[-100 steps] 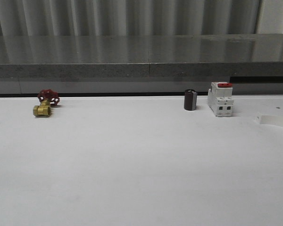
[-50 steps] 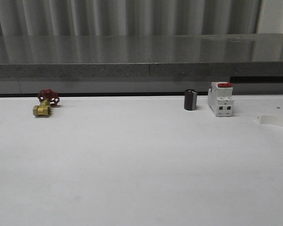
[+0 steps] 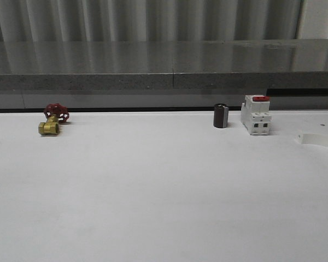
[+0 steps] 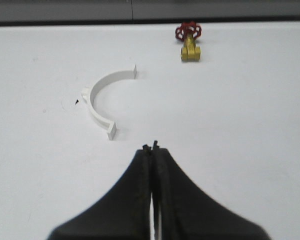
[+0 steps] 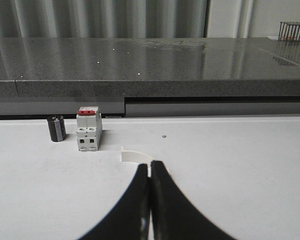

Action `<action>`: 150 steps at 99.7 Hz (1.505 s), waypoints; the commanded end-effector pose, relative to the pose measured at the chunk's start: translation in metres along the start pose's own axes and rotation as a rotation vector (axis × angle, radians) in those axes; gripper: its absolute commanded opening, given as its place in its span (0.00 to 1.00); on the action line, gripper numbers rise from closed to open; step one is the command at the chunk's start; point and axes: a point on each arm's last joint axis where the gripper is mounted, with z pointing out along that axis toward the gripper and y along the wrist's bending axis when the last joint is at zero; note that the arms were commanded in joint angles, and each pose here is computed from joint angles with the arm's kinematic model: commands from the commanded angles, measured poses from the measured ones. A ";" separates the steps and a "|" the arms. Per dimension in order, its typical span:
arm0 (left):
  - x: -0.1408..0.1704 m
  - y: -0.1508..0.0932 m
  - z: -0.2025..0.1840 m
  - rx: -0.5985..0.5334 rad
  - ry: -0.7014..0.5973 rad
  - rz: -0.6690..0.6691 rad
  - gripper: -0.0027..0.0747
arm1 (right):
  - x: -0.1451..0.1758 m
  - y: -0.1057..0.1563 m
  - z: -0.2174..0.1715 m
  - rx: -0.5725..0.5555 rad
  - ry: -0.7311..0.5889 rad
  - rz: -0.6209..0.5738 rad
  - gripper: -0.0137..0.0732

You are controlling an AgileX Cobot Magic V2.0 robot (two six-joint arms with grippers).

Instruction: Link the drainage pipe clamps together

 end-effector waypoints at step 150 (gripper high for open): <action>-0.108 0.088 0.303 -0.096 0.791 -0.043 0.78 | -0.014 0.001 -0.003 -0.008 -0.123 -0.020 0.08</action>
